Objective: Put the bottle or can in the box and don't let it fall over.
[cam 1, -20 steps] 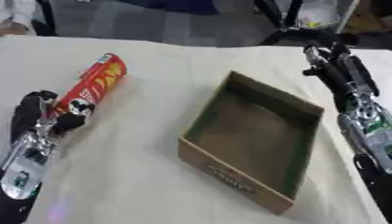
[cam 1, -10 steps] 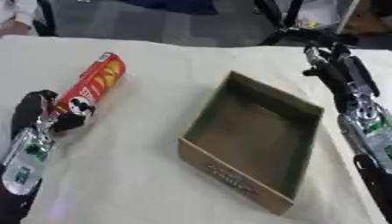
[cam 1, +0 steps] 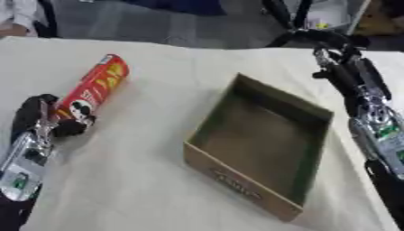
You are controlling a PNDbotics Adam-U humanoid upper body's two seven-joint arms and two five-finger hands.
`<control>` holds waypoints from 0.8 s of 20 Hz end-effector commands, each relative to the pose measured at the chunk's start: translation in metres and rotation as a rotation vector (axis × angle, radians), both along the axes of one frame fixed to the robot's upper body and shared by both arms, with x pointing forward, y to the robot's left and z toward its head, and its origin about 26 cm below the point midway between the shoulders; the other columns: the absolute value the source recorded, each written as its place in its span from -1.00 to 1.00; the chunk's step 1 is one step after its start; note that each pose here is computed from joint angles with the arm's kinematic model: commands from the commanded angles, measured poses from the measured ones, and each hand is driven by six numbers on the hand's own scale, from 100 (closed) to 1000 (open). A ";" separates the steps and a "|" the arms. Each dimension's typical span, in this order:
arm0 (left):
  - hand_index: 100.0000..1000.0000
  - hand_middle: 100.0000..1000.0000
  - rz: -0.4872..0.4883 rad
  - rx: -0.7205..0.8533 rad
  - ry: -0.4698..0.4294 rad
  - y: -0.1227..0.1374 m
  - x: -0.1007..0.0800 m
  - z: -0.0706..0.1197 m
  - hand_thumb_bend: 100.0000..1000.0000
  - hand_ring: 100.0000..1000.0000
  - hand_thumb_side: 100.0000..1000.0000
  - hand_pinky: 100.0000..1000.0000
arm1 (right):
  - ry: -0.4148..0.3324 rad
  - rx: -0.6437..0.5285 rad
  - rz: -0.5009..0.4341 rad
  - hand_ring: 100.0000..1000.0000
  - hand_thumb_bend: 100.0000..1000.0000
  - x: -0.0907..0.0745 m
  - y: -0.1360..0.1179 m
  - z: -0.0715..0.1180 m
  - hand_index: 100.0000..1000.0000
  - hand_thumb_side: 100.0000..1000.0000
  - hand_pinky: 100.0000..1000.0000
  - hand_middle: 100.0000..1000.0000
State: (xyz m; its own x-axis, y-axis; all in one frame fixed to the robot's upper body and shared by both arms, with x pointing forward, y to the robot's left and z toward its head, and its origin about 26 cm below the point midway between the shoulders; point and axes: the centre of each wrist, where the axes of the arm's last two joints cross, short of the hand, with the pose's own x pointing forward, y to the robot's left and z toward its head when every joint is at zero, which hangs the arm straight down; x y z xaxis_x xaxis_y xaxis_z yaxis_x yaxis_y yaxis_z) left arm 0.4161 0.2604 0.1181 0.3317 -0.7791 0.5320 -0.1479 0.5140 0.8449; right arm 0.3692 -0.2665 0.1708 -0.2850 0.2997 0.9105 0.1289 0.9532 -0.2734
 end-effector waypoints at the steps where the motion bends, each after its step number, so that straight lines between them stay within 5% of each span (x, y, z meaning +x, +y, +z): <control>1: 0.43 0.41 0.016 -0.027 -0.006 0.004 -0.002 -0.003 -0.25 0.23 -0.83 -0.40 | -0.033 -0.008 -0.001 0.97 -1.00 0.000 -0.002 0.010 1.00 0.07 0.32 1.00; 6: 0.40 0.41 0.028 -0.082 -0.036 0.005 -0.004 -0.003 -0.42 0.32 -1.00 -0.34 | -0.035 -0.009 -0.001 0.97 -1.00 0.000 -0.002 0.010 1.00 0.07 0.32 1.00; 16: 0.38 0.40 0.023 -0.136 -0.137 0.003 -0.006 0.008 -0.50 0.39 -1.00 -0.33 | -0.037 -0.011 0.003 0.97 -1.00 0.000 -0.001 0.011 1.00 0.06 0.32 1.00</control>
State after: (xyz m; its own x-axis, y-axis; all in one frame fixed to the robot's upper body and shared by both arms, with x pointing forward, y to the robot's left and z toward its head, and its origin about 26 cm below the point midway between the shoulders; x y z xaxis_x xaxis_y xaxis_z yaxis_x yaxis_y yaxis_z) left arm 0.4093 0.2588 0.1149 0.2859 -0.6829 0.6723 -0.2395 0.6283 0.7401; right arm 0.3692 -0.2665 0.1708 -0.2881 0.2998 0.9095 0.1260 0.9533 -0.2743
